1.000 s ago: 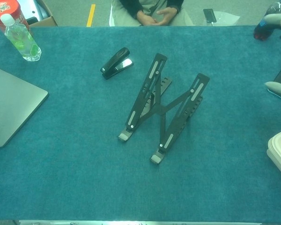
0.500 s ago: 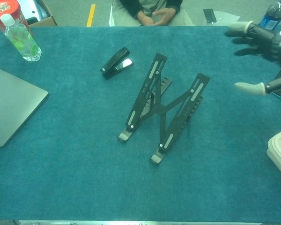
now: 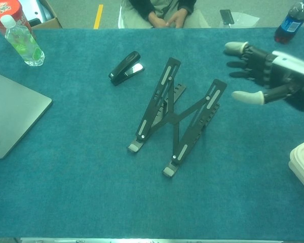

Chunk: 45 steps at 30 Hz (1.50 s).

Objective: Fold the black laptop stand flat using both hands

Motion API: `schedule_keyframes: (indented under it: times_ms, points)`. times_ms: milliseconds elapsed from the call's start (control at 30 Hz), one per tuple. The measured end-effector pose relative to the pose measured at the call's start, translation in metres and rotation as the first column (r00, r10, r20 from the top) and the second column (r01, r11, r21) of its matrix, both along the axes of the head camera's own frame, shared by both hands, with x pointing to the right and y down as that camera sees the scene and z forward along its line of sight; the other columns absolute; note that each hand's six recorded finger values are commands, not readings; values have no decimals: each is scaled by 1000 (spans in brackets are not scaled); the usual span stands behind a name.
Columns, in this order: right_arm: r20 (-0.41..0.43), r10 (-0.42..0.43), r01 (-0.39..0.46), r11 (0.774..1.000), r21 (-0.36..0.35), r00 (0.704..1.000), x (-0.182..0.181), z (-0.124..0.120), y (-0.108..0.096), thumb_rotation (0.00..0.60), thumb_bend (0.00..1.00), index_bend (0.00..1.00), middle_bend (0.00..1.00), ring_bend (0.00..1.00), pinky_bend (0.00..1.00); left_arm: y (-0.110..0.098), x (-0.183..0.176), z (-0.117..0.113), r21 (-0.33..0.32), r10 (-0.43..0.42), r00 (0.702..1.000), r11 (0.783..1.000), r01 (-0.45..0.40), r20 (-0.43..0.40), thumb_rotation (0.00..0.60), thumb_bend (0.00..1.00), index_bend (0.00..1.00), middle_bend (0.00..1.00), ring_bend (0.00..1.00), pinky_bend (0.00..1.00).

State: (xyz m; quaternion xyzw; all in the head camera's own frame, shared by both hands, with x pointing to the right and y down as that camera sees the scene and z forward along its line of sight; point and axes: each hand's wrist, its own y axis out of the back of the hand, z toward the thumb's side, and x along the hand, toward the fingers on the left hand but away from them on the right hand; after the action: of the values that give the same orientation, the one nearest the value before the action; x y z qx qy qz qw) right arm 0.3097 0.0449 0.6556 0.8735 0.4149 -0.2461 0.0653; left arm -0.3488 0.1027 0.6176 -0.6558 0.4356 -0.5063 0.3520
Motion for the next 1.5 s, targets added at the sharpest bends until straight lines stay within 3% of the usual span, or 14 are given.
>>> schedule_keyframes:
  times_ms: [133, 333, 633, 1067, 1500]
  points:
    - [32, 2, 0, 999, -49, 999, -10, 13, 4, 600, 186, 0, 6, 0, 79, 2, -2, 0, -4, -6, 1000, 1000, 7, 2, 600, 293, 132, 42, 0, 0]
    - [79, -32, 37, 998, -59, 996, -31, 18, 7, 600, 186, 0, 6, 0, 78, 4, -6, 0, -5, -13, 1000, 1000, 13, 2, 600, 293, 132, 42, 0, 0]
    - [169, -76, 88, 994, -69, 983, -61, 6, 10, 600, 186, 0, 6, 0, 78, 6, -9, -1, 0, -22, 1000, 1000, 22, 2, 600, 293, 132, 42, 0, 0]
    - [268, -181, 194, 981, -23, 946, -101, -20, 17, 600, 186, 0, 6, 0, 78, 7, -10, -4, 10, -27, 1000, 1000, 27, -4, 600, 293, 132, 42, 0, 0]
    - [339, -288, 321, 946, -45, 896, -136, -34, 43, 600, 185, 0, 6, 0, 78, 11, -12, -8, 18, -34, 999, 999, 34, -6, 600, 292, 132, 42, 0, 0]
